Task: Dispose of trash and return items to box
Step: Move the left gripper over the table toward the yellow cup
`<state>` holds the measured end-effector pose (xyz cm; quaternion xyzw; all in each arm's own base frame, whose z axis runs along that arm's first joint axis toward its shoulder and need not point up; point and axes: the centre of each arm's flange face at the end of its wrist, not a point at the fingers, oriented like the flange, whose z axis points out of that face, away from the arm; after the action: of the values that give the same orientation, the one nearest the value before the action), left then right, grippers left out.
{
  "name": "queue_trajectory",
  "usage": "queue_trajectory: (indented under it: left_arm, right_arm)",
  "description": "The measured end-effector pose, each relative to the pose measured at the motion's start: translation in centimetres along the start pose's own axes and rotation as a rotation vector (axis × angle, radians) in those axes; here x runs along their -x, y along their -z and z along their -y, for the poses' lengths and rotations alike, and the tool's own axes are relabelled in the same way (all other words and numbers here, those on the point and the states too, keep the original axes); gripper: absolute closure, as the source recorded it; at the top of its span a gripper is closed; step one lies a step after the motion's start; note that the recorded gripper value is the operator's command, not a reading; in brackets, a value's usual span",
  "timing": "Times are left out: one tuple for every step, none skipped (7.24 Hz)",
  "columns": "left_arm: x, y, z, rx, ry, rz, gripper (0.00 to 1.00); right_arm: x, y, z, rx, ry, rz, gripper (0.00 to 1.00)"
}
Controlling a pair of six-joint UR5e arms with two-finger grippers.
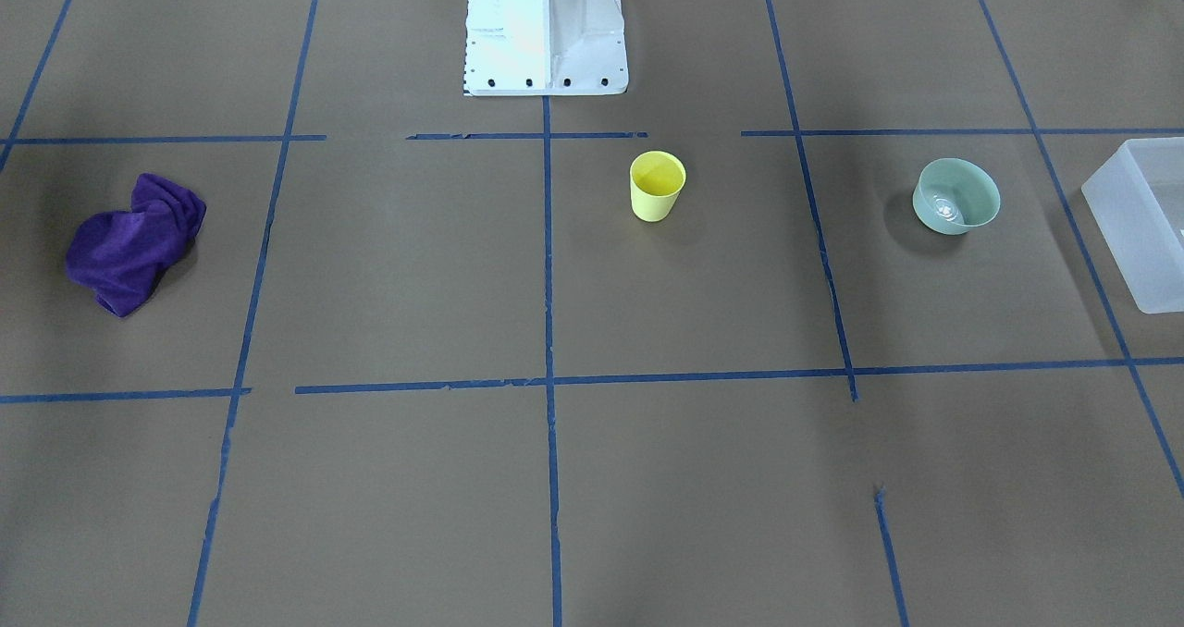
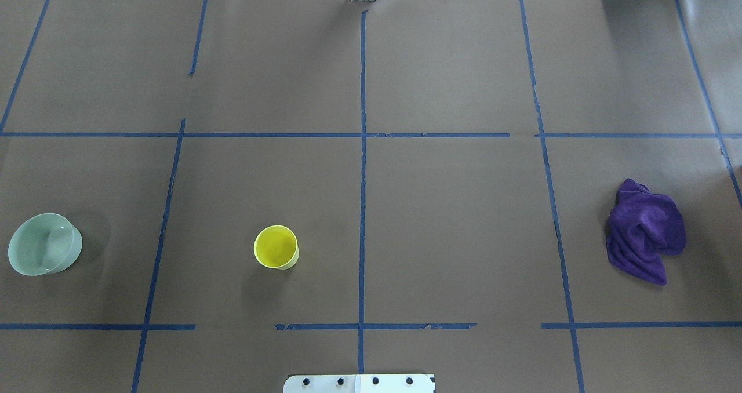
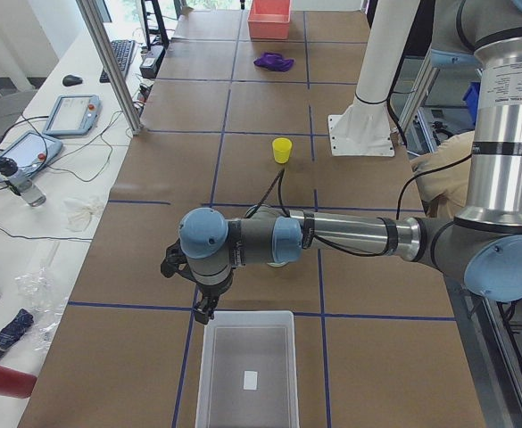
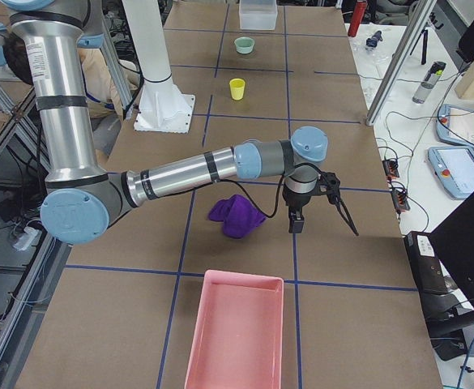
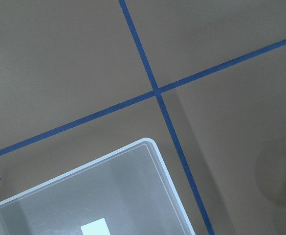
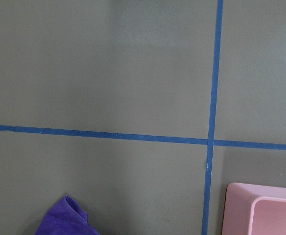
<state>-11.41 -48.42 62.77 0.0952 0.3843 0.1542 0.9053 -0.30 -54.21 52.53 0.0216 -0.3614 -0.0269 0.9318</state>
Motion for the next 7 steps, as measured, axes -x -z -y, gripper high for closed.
queue_trajectory:
  left_arm:
    - [-0.5,0.3,0.4,-0.008,0.023,0.001,0.0]
    - [-1.3,0.6,0.9,-0.015,0.051,0.004,0.0]
    - [-1.9,0.6,1.2,-0.016,0.058,0.004,0.0]
    - [-2.4,0.4,1.4,-0.013,0.056,0.001,0.0]
    - [-2.6,0.0,1.2,-0.009,0.056,-0.004,0.0]
    - [-2.9,-0.4,1.2,-0.013,0.043,-0.008,0.0]
    - [-3.8,-1.4,1.7,-0.011,0.011,-0.016,0.0]
  right_arm:
    - [0.4,-0.6,-0.1,0.011,0.006,0.0,0.0]
    - [0.8,-1.3,-0.1,0.022,0.012,-0.001,0.0]
    - [1.2,-1.7,-0.1,0.03,0.018,-0.002,0.0]
    - [1.4,-1.9,-0.1,0.034,0.019,-0.002,0.0]
    - [1.5,-2.0,-0.1,0.036,0.02,-0.002,0.0]
    - [1.6,-2.0,-0.1,0.037,0.02,0.0,0.0]
    - [1.7,-2.0,-0.1,0.038,0.021,0.011,0.0]
